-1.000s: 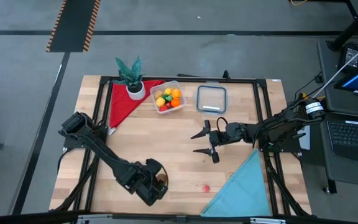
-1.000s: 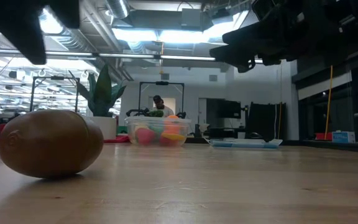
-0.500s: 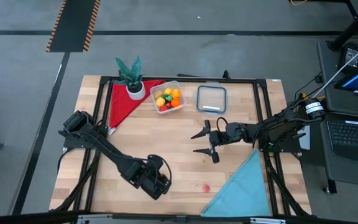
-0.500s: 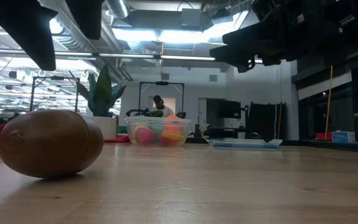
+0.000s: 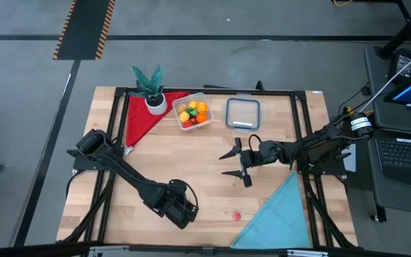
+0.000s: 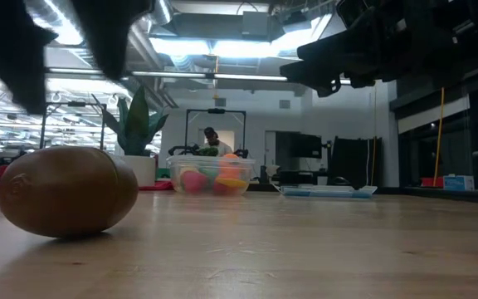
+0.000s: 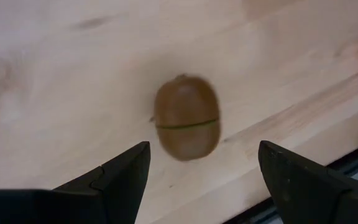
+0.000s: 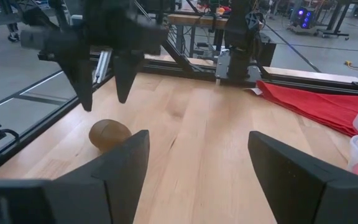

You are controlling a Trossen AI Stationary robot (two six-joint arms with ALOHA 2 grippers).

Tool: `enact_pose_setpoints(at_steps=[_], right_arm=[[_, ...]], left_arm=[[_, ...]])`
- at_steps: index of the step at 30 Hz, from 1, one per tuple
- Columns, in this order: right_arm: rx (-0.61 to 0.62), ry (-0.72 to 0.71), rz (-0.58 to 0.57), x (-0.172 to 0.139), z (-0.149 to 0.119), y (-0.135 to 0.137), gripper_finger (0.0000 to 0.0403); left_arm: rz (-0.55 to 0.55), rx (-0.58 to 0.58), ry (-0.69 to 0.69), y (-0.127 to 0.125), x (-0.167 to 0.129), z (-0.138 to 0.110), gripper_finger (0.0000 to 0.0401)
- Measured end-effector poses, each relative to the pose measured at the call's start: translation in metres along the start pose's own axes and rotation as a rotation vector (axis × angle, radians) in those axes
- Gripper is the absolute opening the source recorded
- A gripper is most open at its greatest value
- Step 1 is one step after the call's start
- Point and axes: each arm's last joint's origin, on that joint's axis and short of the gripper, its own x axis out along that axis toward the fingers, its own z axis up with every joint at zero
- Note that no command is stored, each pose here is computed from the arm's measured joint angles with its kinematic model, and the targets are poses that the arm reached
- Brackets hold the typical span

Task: Pick and placing Produce into tupperware
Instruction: Put the kiwi into the transparent bin

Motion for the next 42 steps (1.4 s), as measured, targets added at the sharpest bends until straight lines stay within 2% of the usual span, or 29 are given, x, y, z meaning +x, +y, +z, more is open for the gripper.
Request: enact_pose_setpoints(at_steps=[4,11,19,23,26,42], right_arm=[[-0.001,0.001,0.0,0.0,0.0,0.0,0.0275],[-0.002,0.001,0.0,0.0,0.0,0.0,0.0275],[0.001,0.001,0.0,0.0,0.0,0.0,0.0275],[0.002,0.001,0.0,0.0,0.0,0.0,0.0275],[0.002,0.001,0.0,0.0,0.0,0.0,0.0275],[0.005,0.001,0.0,0.0,0.0,0.0,0.0275]], left_arm=[[0.056,-0.001,0.072,0.0,0.016,-0.002,0.0289],[0.088,-0.004,0.068,-0.001,0.031,0.0,0.0289],[0.064,0.0,0.042,-0.003,0.032,-0.001,0.0289],[0.054,0.044,0.042,-0.004,0.032,-0.001,0.0289],[0.061,0.011,0.036,-0.003,0.032,0.0,0.0289],[0.072,0.011,0.029,-0.003,0.032,0.005,0.0289]])
